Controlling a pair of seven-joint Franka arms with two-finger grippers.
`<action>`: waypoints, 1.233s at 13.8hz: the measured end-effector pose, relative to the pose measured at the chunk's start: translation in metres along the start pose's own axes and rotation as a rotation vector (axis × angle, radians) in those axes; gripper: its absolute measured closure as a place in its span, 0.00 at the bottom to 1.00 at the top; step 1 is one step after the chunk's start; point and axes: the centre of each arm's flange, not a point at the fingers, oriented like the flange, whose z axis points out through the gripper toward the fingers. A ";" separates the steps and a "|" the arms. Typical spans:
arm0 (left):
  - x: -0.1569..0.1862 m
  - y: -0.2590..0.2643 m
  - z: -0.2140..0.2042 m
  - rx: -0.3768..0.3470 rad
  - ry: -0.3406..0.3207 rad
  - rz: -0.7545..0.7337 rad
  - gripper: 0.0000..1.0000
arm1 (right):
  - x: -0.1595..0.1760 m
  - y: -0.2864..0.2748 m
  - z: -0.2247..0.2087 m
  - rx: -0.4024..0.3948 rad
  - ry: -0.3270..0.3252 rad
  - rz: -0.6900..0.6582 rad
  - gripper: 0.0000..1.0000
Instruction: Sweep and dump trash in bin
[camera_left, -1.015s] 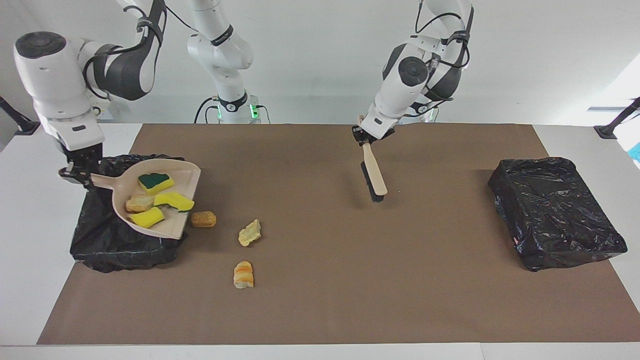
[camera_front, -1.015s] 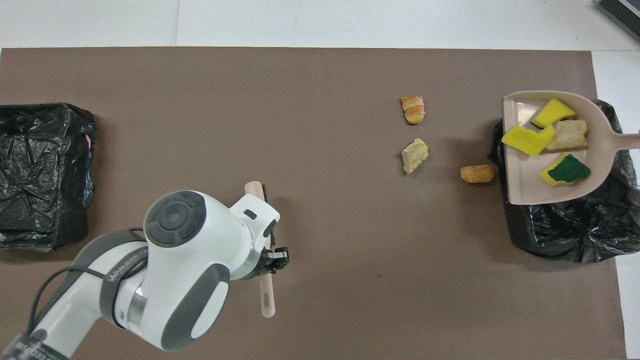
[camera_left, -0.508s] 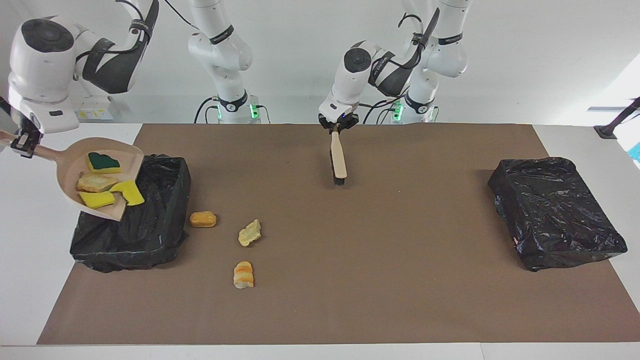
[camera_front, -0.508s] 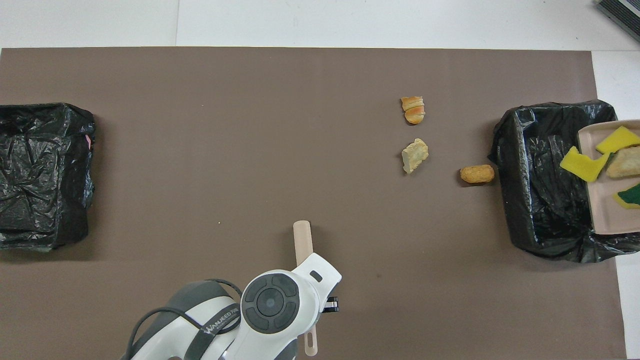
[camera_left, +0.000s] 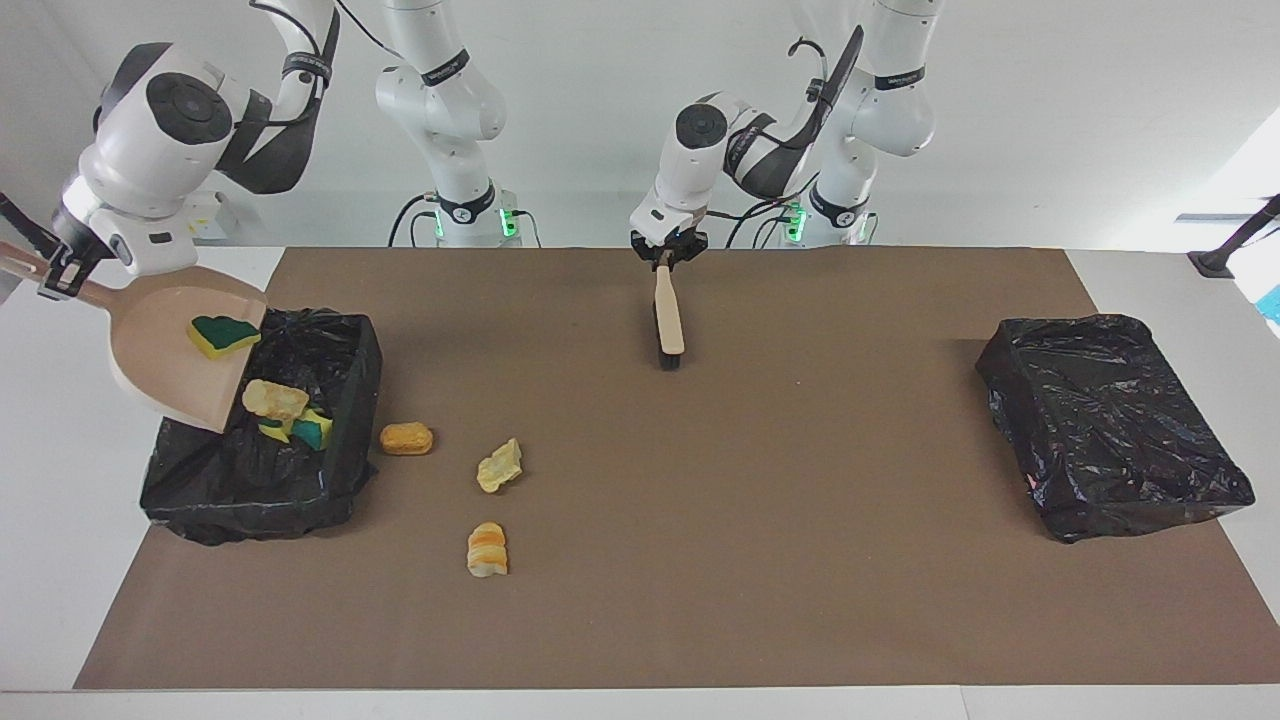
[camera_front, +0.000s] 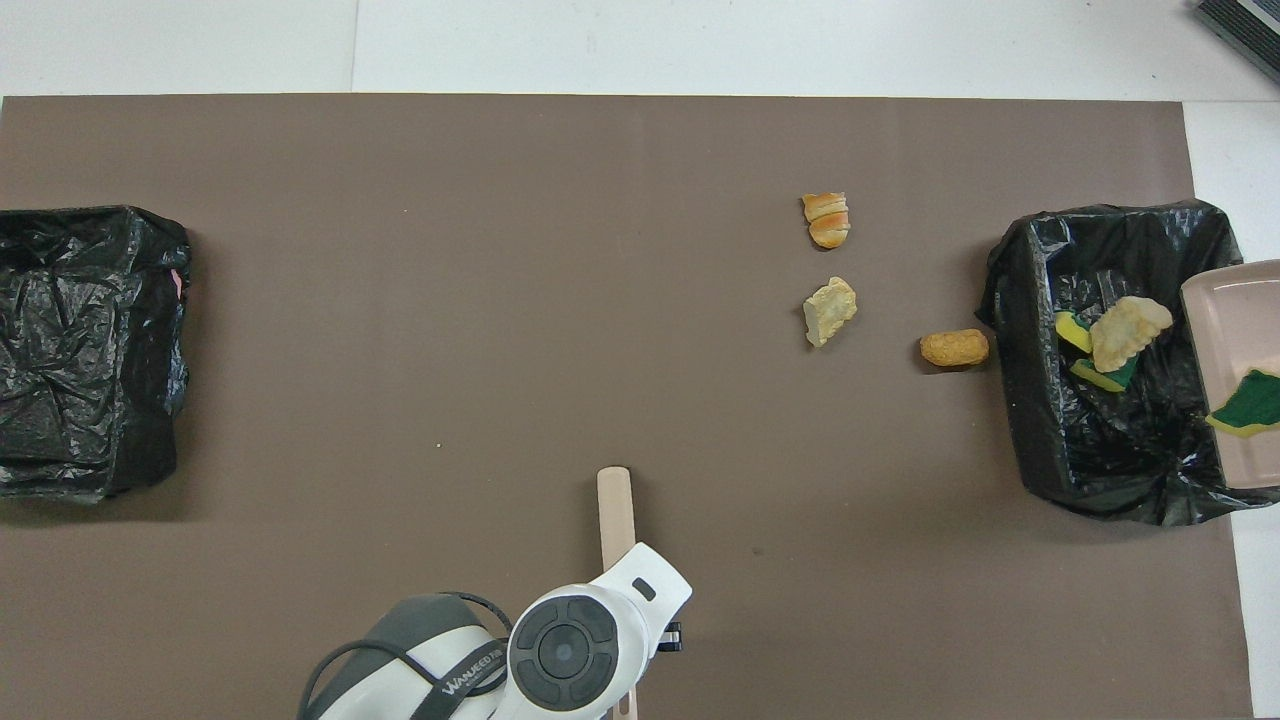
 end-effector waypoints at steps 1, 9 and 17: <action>0.001 -0.002 0.002 0.003 -0.002 0.004 0.74 | 0.000 0.001 -0.005 -0.002 -0.022 -0.011 0.68; 0.031 -0.023 -0.009 -0.023 0.017 0.023 0.01 | 0.011 0.014 -0.065 -0.044 -0.217 -0.058 0.68; 0.155 -0.134 -0.113 -0.096 0.199 -0.156 0.00 | 0.021 0.030 -0.112 -0.134 -0.288 -0.092 0.68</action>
